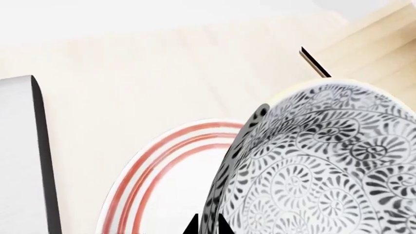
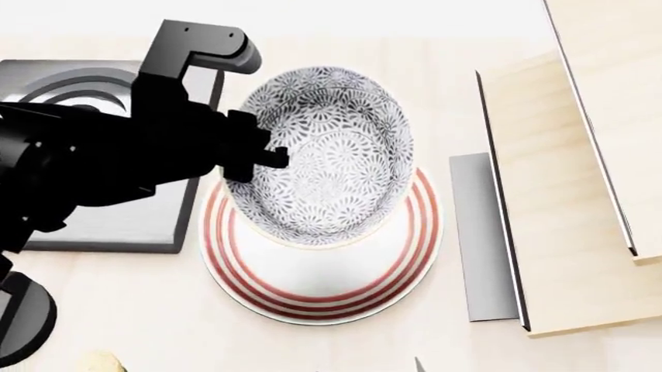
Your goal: Pick up the akita bowl and put it on the plate.
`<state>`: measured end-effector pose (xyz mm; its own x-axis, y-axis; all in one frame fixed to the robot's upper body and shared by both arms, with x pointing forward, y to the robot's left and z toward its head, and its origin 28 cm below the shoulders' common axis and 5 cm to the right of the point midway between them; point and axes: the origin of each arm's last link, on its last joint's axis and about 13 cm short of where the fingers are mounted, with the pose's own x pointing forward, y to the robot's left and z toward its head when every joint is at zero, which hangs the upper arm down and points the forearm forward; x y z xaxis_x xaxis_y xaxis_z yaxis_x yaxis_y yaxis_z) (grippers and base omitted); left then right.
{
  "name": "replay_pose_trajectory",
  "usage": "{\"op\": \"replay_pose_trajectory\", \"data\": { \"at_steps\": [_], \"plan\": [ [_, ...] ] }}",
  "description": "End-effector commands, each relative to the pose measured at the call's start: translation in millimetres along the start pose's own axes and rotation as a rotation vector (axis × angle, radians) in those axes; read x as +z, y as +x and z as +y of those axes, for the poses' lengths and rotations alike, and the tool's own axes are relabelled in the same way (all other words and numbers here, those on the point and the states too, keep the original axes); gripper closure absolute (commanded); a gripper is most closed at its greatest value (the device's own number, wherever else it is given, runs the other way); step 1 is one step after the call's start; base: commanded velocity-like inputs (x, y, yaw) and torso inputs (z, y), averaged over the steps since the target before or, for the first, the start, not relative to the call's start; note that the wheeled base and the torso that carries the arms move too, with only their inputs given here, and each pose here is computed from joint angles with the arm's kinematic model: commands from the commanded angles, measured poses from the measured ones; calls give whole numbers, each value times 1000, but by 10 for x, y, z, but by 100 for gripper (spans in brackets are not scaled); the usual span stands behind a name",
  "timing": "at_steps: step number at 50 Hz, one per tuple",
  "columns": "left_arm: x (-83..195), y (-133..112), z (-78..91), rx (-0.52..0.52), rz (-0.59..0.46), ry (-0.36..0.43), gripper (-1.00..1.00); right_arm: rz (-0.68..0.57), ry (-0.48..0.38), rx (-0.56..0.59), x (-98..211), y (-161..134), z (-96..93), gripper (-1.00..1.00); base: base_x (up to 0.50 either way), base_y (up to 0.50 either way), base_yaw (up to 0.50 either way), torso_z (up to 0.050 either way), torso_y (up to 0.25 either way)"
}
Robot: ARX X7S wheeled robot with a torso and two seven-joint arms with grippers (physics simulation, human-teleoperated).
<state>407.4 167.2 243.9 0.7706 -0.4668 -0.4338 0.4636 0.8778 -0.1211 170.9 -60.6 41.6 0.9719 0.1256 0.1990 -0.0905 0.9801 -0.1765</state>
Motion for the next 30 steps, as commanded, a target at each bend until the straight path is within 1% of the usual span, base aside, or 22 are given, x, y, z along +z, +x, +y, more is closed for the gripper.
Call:
{"op": "replay_pose_trajectory", "data": {
  "at_steps": [1, 3, 7, 9, 10, 15, 20, 30],
  "plan": [
    [11, 7, -18, -17, -9, -21, 100, 1, -1, 2, -9, -1, 6, -100, 0, 0, 0, 0, 0],
    [-5, 16, -19, -19, -2, -3, 100, 2, 0, 2, -6, -1, 6, -100, 0, 0, 0, 0, 0],
    [-15, 24, -13, -19, 5, -4, 100, 1, 0, 2, 0, 1, 5, -100, 0, 0, 0, 0, 0],
    [-22, 18, -21, -19, 10, 12, 100, 2, 0, 1, -5, 4, 3, -100, 0, 0, 0, 0, 0],
    [-25, 22, -17, -19, 11, 4, 100, 1, 0, 1, -5, 4, 3, -100, 0, 0, 0, 0, 0],
    [-43, 24, -11, -19, 14, 17, 100, 1, 0, 0, -5, 7, 1, -100, 0, 0, 0, 0, 0],
    [-63, 26, 21, -7, 19, 9, 100, 1, 0, 1, -7, 8, 2, -100, 0, 0, 0, 0, 0],
    [-112, 18, 34, -4, 27, 10, 100, 3, -1, 4, -16, -1, 12, -100, 0, 0, 0, 0, 0]
  ]
}}
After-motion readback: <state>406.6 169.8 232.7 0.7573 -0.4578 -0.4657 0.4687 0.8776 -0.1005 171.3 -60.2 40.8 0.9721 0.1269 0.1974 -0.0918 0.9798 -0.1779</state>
